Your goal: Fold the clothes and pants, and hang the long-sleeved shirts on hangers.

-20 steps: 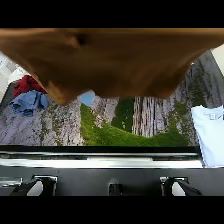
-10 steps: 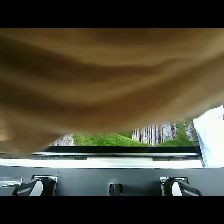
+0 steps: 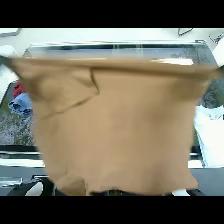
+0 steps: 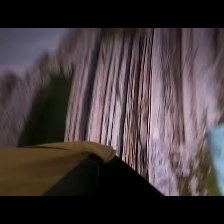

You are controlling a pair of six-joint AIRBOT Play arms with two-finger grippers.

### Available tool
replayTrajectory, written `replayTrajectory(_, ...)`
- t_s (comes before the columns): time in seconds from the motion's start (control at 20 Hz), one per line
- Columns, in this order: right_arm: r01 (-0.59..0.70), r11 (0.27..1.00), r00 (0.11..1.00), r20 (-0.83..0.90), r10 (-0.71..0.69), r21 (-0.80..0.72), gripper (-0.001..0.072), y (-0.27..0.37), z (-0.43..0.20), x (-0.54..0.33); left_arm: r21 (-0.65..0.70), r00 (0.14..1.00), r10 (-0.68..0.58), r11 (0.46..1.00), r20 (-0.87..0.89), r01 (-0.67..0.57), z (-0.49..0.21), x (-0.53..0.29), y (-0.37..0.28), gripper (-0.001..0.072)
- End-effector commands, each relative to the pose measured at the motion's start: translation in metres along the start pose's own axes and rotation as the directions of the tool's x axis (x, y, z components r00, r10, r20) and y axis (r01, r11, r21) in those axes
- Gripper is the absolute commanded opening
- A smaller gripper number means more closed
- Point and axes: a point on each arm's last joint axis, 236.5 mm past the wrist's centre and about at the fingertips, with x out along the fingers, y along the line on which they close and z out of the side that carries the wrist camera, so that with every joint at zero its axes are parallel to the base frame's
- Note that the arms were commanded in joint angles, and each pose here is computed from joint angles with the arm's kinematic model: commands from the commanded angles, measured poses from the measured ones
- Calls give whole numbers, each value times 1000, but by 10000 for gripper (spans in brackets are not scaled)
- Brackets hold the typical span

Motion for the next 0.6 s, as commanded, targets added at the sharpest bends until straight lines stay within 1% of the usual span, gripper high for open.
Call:
replayTrajectory(0.0,17,999,912,-409,6,52,35,-22,-89,136,-181,948,-21,983,-317,-39,-125,128,60,23)
replayTrajectory(0.05,34,998,901,-433,-12,44,35,-21,-100,169,-215,939,-6,974,-343,-72,-147,153,76,23)
replayTrajectory(0.1,60,997,906,-422,-34,49,36,-22,-100,197,-245,932,4,964,-363,-100,-164,177,89,23)
replayTrajectory(0.2,88,990,939,-340,-45,110,37,-22,-84,241,-301,934,6,946,-358,-121,-169,211,108,24)
replayTrajectory(0.25,87,984,965,-260,-44,157,37,-23,-67,256,-312,945,12,942,-327,-120,-160,224,115,24)
replayTrajectory(0.35,61,971,996,-75,-45,230,38,-25,-24,268,-283,972,47,953,-228,-112,-123,243,127,24)
replayTrajectory(0.45,36,966,993,102,-64,255,38,-30,18,267,-260,989,83,959,-125,-114,-85,251,135,24)
replayTrajectory(0.55,25,962,975,205,-83,271,37,-38,42,265,-250,992,120,960,-31,-124,-55,254,143,24)
